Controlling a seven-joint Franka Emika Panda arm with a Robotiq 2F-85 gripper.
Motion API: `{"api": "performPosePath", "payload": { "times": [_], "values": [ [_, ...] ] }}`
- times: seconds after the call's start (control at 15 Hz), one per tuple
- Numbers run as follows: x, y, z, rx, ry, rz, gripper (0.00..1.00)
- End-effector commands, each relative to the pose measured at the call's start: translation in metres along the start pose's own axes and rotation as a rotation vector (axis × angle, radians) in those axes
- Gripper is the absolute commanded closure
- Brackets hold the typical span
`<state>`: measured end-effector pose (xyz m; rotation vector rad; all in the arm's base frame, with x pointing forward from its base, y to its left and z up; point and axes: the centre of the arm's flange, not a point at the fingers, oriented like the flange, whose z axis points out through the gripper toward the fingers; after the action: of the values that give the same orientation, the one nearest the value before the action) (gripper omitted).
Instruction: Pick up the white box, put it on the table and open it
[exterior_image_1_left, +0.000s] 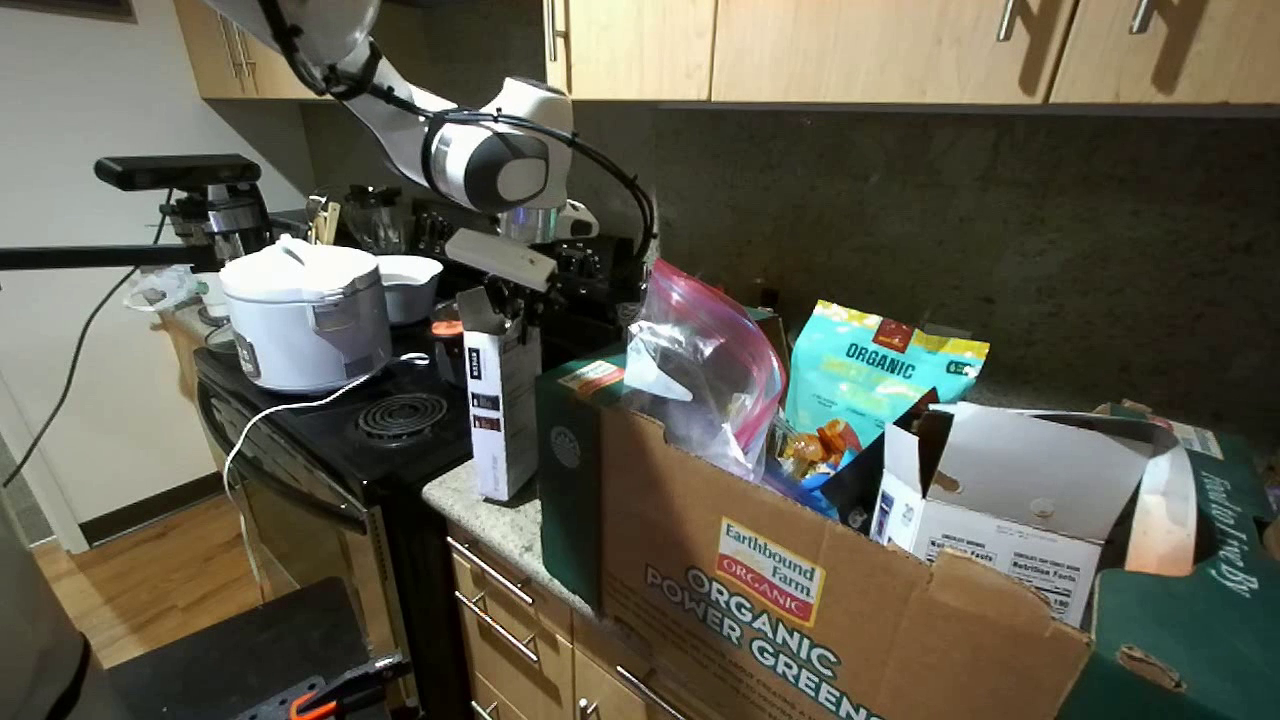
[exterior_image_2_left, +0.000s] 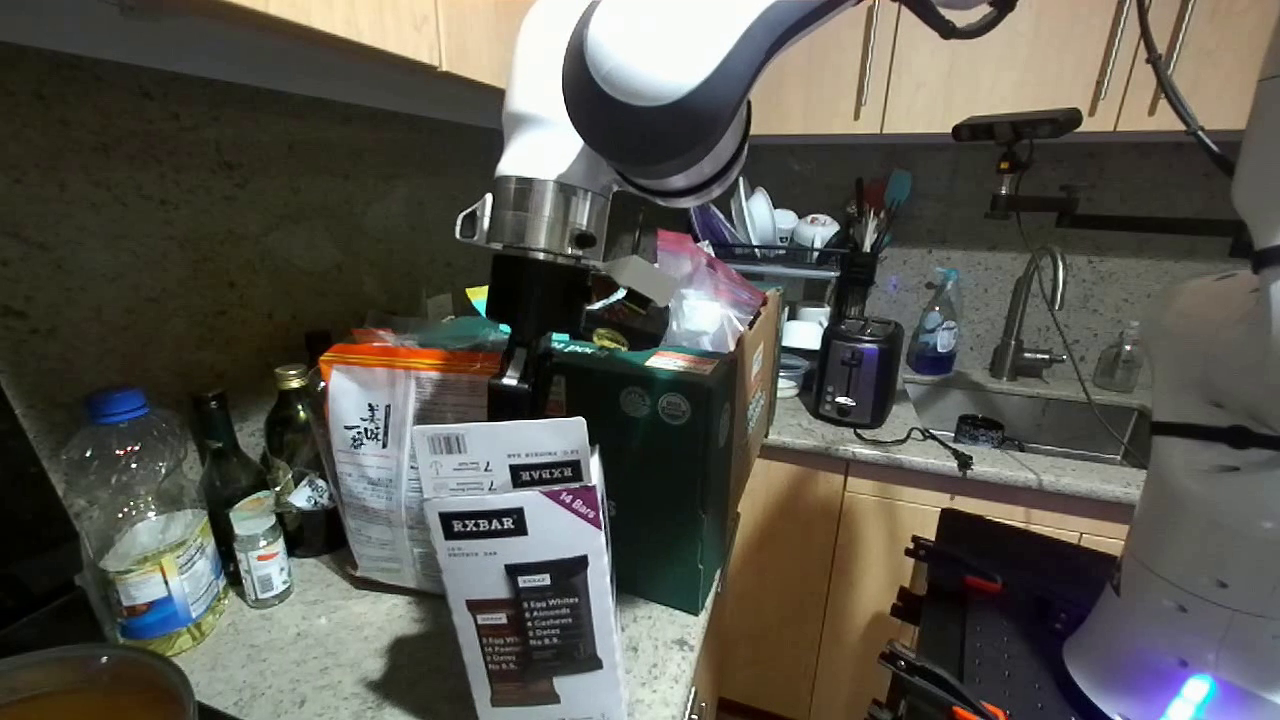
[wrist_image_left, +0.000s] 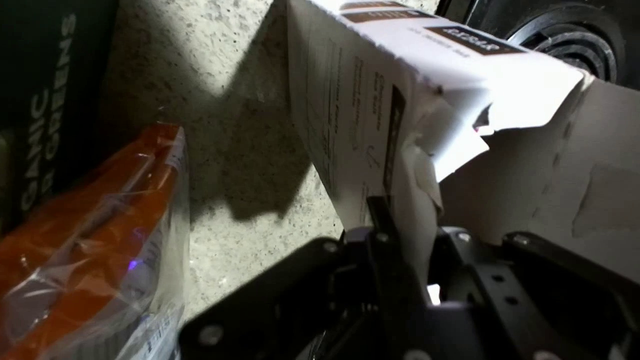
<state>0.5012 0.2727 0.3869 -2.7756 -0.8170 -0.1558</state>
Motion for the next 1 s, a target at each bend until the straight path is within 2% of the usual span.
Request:
{"api": "performPosePath", "payload": {
  "times": [0.0, 0.2, 0.33, 0.93],
  "values": [
    [0.001, 0.003, -0.008, 0.031, 0.063, -0.003, 0.97],
    [0.001, -0.001, -0.008, 0.016, 0.066, 0.001, 0.97],
    [0.001, -0.005, -0.008, 0.006, 0.057, -0.006, 0.64],
    [0.004, -0.014, -0.031, -0.09, 0.035, -0.006, 0.0]
  ]
}}
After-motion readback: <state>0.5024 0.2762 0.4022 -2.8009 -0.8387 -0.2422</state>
